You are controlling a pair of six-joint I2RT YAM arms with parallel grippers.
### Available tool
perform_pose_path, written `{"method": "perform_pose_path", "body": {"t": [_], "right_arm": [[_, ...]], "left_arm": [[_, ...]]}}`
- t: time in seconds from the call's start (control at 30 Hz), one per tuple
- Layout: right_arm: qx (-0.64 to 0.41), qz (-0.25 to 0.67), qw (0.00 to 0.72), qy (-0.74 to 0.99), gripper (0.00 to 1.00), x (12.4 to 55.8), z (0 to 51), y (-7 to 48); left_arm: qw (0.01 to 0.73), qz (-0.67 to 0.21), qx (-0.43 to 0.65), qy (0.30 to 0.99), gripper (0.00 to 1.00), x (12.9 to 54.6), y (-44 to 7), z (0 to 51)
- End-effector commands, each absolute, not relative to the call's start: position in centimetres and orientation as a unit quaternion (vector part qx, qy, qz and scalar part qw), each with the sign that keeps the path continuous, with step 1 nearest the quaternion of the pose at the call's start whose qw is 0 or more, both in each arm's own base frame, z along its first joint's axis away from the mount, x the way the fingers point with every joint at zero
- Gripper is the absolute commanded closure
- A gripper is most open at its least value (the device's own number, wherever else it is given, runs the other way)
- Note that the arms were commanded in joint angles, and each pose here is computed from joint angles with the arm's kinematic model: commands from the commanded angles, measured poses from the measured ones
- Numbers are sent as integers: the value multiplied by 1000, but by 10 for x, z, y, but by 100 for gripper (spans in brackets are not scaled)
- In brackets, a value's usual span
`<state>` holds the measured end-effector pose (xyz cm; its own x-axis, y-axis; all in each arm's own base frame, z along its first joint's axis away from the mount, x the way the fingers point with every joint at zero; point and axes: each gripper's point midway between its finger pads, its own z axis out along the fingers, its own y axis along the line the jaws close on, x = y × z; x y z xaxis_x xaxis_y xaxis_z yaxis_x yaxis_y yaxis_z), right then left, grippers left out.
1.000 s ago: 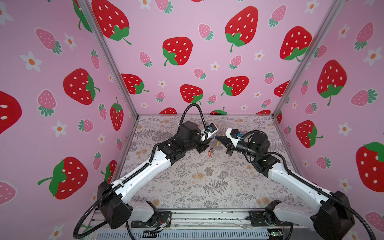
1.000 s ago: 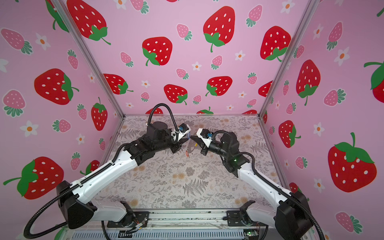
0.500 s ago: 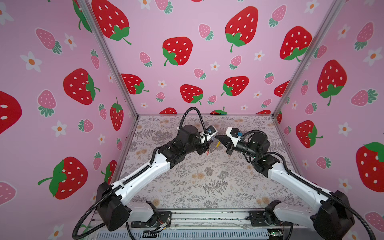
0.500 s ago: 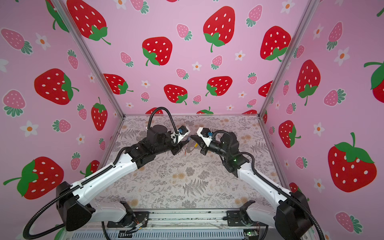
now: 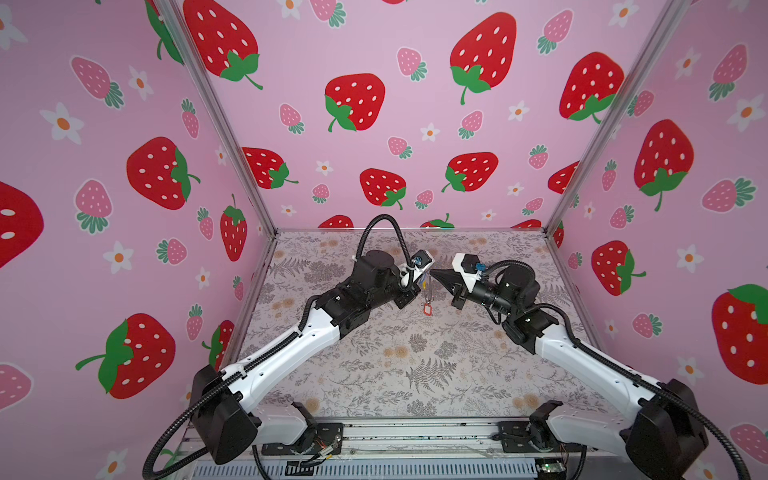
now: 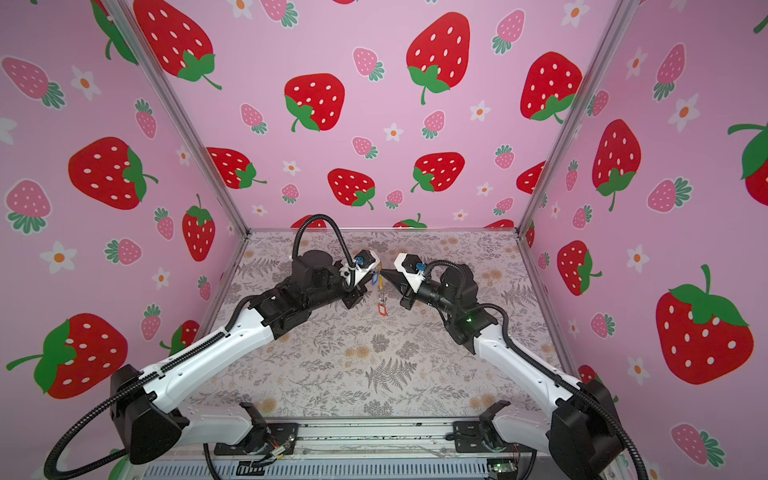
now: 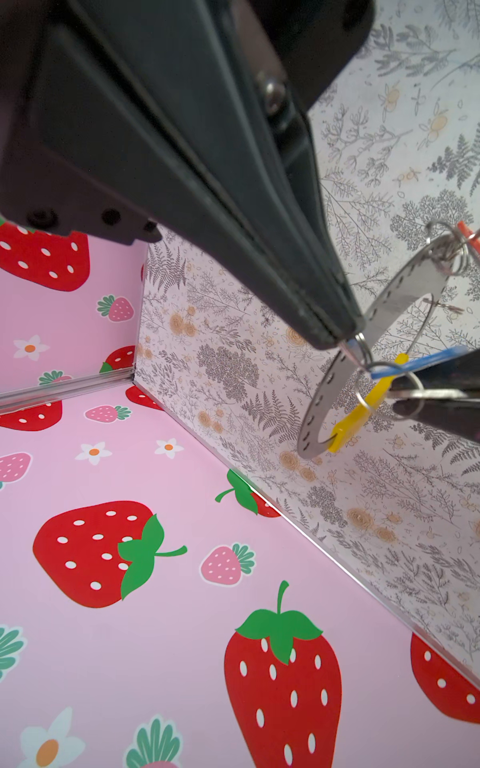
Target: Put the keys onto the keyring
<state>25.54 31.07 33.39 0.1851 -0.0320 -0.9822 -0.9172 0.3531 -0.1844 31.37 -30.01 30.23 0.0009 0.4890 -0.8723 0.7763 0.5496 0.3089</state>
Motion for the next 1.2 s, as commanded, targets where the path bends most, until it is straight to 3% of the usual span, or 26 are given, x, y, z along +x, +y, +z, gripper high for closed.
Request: {"method": "perform_pose_path", "body": {"t": [0.0, 0.83, 1.0, 1.17], "right_arm": [[-431, 362, 652, 507, 100, 254, 361, 309], [-426, 383, 667, 476, 100, 244, 365, 307], [-427, 378, 665, 482, 100, 245, 358, 305], [-429, 375, 662, 487, 100, 247, 352, 304]], "left_arm": [[552, -123, 462, 683, 100, 310, -298, 309], [508, -205, 545, 634, 100, 270, -329, 303], [523, -169, 528, 647, 70, 279, -314, 304], [545, -130, 497, 663, 60, 288, -283, 310]]}}
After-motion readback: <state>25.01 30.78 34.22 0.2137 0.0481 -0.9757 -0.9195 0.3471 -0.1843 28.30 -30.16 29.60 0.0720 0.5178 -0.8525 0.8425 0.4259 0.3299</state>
